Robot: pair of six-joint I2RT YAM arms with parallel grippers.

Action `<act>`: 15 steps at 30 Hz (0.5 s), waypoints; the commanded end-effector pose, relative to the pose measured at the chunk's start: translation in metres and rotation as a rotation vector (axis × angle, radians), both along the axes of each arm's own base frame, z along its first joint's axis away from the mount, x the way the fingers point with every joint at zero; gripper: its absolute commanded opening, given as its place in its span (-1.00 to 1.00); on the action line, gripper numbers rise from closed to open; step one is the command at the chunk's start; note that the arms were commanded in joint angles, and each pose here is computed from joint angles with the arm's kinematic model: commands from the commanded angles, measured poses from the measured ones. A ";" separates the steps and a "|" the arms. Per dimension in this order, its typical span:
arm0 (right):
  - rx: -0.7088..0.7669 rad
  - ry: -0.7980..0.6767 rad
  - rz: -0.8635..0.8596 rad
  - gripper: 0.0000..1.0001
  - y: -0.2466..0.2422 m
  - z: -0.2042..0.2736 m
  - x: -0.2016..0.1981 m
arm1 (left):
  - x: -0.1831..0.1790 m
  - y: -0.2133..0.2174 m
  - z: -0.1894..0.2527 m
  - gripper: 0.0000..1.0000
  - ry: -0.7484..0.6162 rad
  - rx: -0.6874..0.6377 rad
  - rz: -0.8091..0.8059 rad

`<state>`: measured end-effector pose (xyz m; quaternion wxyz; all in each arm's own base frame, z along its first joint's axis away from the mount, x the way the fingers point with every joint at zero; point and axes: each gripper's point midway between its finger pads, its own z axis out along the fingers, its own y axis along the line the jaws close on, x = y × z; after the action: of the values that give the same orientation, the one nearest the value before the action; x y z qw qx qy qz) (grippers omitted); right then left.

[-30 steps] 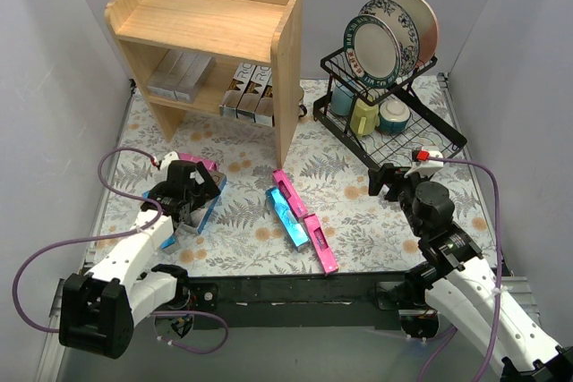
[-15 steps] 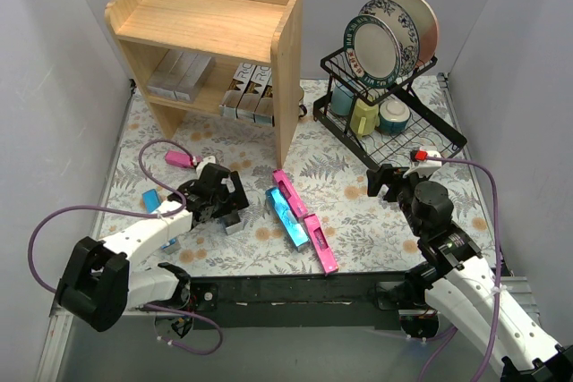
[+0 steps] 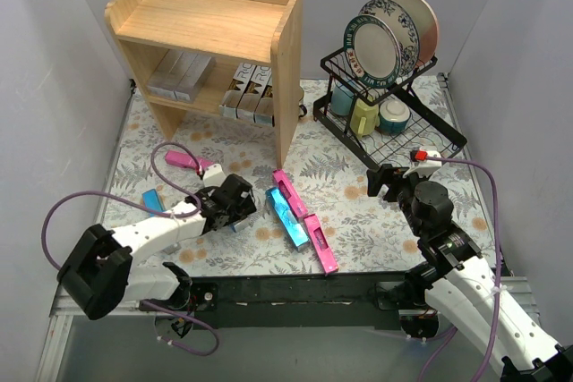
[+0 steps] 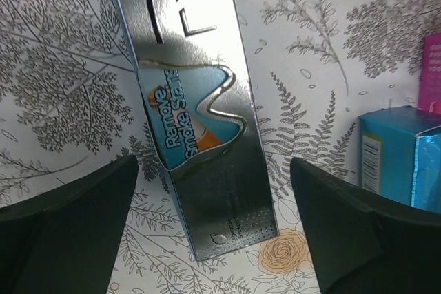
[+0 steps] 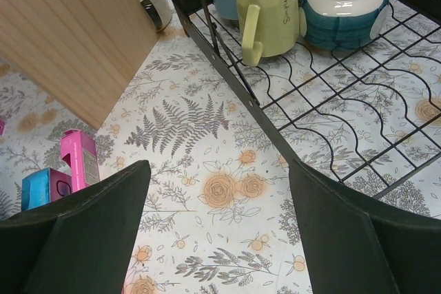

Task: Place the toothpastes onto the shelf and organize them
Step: Pick up the toothpaste from the center of the board.

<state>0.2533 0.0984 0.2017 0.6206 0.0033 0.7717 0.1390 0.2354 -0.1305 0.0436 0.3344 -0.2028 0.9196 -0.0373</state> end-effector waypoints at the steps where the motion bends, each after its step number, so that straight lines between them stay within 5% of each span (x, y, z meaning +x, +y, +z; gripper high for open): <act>1: 0.016 -0.046 0.010 0.79 0.004 0.009 0.003 | -0.001 -0.004 -0.008 0.82 0.004 0.055 0.076; 15: 0.018 -0.050 0.004 0.79 0.002 0.010 0.002 | -0.019 -0.004 -0.015 0.08 0.025 0.100 0.155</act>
<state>0.2526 0.0980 0.1945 0.6160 0.0020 0.7759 0.1363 0.2202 -0.1405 0.0224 0.3287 -0.2261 0.9162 0.0384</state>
